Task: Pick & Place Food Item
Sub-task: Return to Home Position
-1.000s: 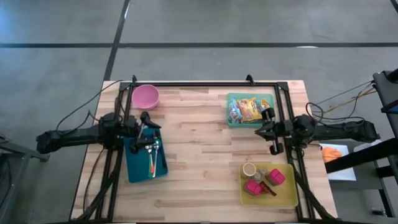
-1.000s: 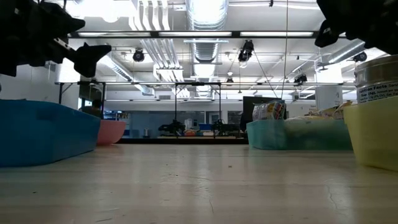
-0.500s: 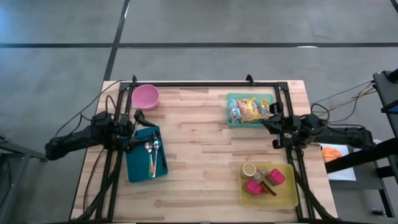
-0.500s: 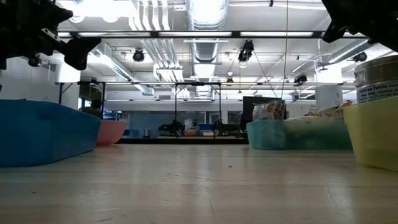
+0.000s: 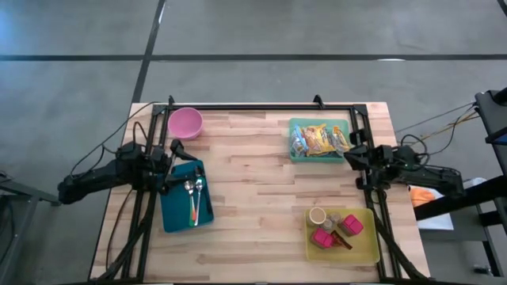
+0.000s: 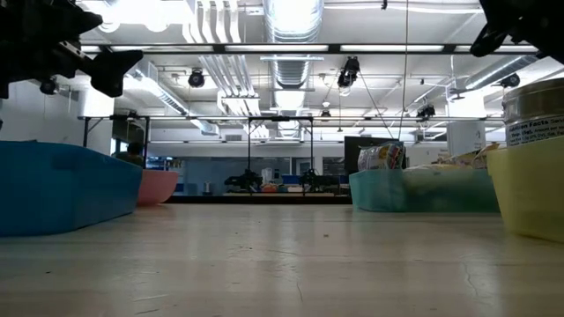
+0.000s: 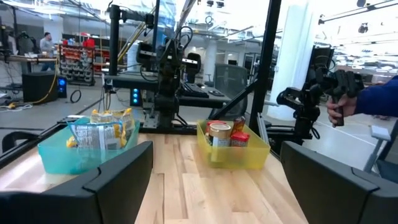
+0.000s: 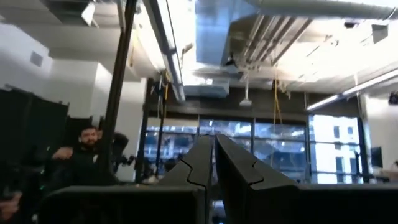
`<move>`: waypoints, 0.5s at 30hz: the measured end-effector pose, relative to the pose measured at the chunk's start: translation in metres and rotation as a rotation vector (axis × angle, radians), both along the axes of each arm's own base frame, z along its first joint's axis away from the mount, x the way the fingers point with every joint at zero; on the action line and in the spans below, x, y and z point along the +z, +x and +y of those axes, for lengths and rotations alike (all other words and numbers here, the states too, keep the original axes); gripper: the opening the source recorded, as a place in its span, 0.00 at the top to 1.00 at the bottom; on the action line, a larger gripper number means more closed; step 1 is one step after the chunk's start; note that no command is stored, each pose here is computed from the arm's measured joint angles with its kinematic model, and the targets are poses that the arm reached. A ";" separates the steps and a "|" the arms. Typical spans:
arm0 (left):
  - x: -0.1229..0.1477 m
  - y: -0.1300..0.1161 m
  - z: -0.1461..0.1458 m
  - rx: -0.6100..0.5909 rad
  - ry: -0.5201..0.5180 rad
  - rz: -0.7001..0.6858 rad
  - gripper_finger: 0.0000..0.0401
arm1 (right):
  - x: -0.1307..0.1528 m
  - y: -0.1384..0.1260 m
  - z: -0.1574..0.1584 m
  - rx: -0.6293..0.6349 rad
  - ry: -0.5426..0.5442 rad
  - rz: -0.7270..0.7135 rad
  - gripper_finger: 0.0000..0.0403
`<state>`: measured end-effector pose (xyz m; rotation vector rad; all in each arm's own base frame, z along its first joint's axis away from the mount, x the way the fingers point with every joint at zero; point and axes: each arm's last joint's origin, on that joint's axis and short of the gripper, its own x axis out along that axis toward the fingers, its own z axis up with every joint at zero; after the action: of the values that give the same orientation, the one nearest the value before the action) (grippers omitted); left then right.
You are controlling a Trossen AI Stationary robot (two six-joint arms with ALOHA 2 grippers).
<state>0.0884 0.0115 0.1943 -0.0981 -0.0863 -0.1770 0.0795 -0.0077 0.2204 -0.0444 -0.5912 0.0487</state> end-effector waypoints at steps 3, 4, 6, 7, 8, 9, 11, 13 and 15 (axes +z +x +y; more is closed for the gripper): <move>0.000 0.000 0.000 0.001 -0.004 0.002 0.11 | -0.003 0.003 0.000 0.020 0.013 0.042 0.95; -0.001 0.000 0.000 0.003 -0.005 0.006 0.11 | -0.004 0.004 0.000 0.020 0.017 0.059 0.95; -0.001 0.001 0.000 0.004 -0.006 0.009 0.11 | -0.006 0.006 -0.001 0.016 0.017 0.075 0.95; -0.003 0.001 0.000 0.004 -0.008 0.015 0.11 | -0.006 0.006 -0.001 0.017 0.017 0.078 0.95; -0.005 0.001 0.000 0.004 -0.010 0.024 0.11 | -0.006 0.007 -0.001 0.018 0.019 0.080 0.95; -0.007 0.002 0.001 0.004 -0.013 0.036 0.11 | -0.006 0.007 -0.001 0.020 0.022 0.079 0.95; -0.011 0.003 0.001 0.004 -0.019 0.056 0.11 | -0.006 0.007 -0.001 0.027 0.034 0.085 0.95; -0.016 0.003 0.001 0.004 -0.026 0.081 0.11 | -0.007 0.007 -0.001 0.028 0.039 0.091 0.95; -0.020 0.004 0.001 0.004 -0.031 0.099 0.11 | -0.007 0.007 -0.001 0.028 0.038 0.091 0.95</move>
<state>0.0927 0.0128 0.1739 -0.1371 0.0091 -0.1665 0.0865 -0.0086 0.2137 0.0029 -0.5020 0.0663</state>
